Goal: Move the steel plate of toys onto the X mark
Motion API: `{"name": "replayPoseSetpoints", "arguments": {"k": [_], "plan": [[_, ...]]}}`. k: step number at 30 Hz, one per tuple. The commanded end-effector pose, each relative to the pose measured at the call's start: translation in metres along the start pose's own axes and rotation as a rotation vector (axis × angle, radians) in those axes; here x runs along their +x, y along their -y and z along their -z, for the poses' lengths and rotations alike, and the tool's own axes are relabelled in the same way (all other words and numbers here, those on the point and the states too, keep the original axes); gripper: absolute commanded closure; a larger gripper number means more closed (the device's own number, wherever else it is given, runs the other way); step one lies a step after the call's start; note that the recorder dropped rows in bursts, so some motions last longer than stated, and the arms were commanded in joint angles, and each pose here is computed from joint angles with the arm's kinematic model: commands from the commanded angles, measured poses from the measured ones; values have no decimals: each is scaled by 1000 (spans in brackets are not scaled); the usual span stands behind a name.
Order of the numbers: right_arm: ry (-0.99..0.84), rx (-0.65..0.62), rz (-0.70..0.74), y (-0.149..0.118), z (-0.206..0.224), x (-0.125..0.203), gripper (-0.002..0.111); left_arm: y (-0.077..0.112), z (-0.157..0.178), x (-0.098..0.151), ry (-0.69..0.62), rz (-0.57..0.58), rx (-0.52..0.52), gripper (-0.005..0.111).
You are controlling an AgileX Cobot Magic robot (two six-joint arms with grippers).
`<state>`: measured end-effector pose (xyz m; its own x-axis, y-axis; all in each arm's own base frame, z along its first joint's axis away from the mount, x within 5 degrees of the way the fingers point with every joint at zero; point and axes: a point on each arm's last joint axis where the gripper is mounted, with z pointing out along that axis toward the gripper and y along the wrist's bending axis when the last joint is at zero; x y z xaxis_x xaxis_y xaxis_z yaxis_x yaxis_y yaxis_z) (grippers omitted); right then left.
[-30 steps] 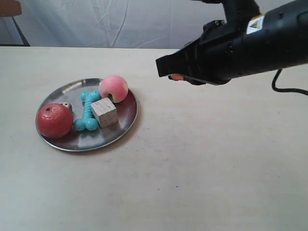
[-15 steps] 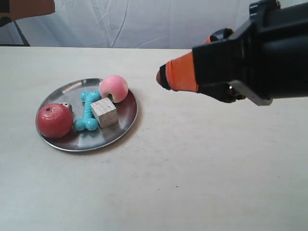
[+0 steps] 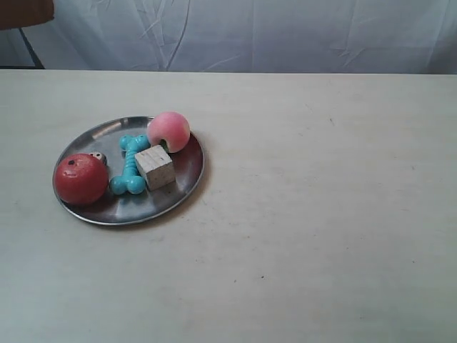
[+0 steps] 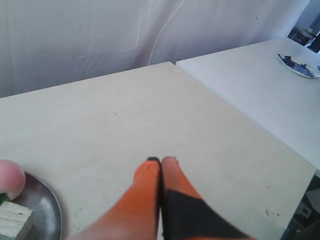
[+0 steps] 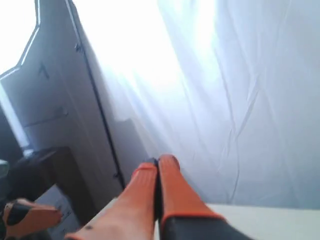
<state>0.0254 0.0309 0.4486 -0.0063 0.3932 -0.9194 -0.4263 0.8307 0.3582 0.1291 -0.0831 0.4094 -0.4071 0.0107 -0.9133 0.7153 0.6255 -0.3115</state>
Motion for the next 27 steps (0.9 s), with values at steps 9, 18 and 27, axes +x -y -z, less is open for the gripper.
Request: {"name": "replayPoseSetpoints", "arguments": {"k": [9, 18, 27], "plan": [[265, 197, 125, -24, 44, 1, 108, -13, -6, 21, -10, 36, -76, 107], [219, 274, 130, 0, 33, 19, 108, -15, -4, 22, -19, 10, -113, 107], [303, 567, 416, 90, 16, 98, 108, -17, -4, 20, 6, 35, -134, 107]]}}
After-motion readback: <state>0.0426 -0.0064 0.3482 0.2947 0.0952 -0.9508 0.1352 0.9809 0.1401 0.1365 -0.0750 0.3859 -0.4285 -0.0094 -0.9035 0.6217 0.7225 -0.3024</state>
